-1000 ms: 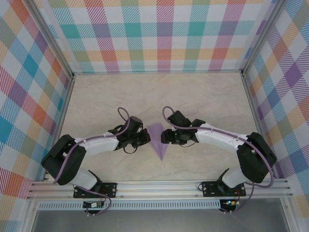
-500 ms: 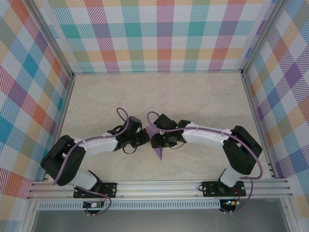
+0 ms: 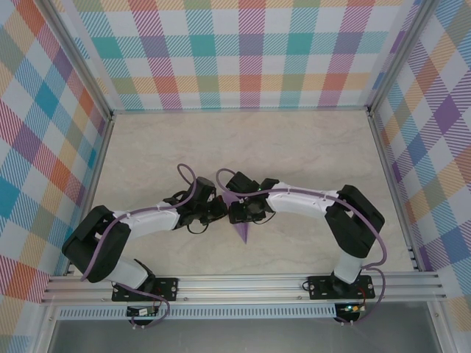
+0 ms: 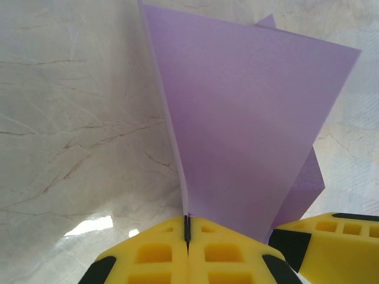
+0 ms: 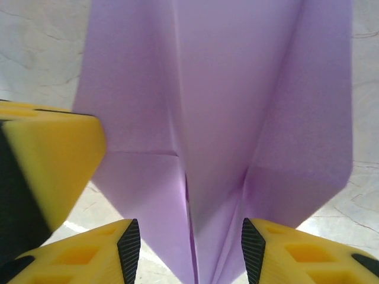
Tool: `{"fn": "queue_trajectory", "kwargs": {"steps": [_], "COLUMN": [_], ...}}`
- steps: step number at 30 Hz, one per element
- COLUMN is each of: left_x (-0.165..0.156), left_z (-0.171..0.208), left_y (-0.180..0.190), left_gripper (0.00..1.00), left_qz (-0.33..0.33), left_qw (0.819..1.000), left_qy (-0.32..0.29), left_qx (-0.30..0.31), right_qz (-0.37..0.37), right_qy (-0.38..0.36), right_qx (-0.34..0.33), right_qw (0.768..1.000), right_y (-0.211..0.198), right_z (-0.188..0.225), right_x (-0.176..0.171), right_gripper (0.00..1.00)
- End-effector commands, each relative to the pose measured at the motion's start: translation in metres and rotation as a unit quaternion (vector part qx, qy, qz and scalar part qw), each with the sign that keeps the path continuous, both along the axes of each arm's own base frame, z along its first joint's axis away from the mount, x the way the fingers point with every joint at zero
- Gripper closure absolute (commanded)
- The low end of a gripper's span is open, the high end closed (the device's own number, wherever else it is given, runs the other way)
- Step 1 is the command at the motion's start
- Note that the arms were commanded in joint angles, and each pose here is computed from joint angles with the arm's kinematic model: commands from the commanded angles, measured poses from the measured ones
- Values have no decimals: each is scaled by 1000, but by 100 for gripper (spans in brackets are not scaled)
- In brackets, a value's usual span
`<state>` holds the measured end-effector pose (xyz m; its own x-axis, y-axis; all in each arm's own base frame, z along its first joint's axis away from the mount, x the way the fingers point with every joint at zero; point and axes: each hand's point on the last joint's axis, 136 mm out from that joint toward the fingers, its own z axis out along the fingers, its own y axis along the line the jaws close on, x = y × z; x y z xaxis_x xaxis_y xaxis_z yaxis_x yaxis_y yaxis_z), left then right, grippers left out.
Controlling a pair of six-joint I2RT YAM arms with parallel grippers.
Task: Fold a paper plane with a square sheet of paper (pick it up from the middle)
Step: Move the paper plane to the center of the table.
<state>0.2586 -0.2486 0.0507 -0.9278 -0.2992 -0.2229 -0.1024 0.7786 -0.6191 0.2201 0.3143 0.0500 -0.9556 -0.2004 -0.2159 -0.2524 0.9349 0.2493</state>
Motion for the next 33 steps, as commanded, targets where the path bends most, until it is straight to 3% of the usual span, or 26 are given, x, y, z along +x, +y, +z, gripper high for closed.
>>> {"fn": "queue_trajectory", "kwargs": {"steps": [1,13,21,27,33], "left_x": [0,0,1,4,4], "left_z": [-3,-2,0,9,24], "left_y": [1,1,3,27,71], "left_gripper": [100,100,99,73,28], "left_qz": [1,1,4,35,94], "left_qw": [1000,1000,1000,998,987], "left_qy": [1,0,1,5,5], "left_qx": [-3,-6,0,58,133], "right_qz": [-7,-24,-38,-50,-59], "right_qy": [8,35,39,36,22], "right_qx": [-27,-21,-29,-62,-84], "right_qw": [1000,999,998,996,994], "right_y": [-5,-1,-2,-12,-21], "right_z": [-4,-14,-19,-20,-10], "right_x": [-2,-7,-6,-3,0], "right_gripper": [48,51,65,88,90]}}
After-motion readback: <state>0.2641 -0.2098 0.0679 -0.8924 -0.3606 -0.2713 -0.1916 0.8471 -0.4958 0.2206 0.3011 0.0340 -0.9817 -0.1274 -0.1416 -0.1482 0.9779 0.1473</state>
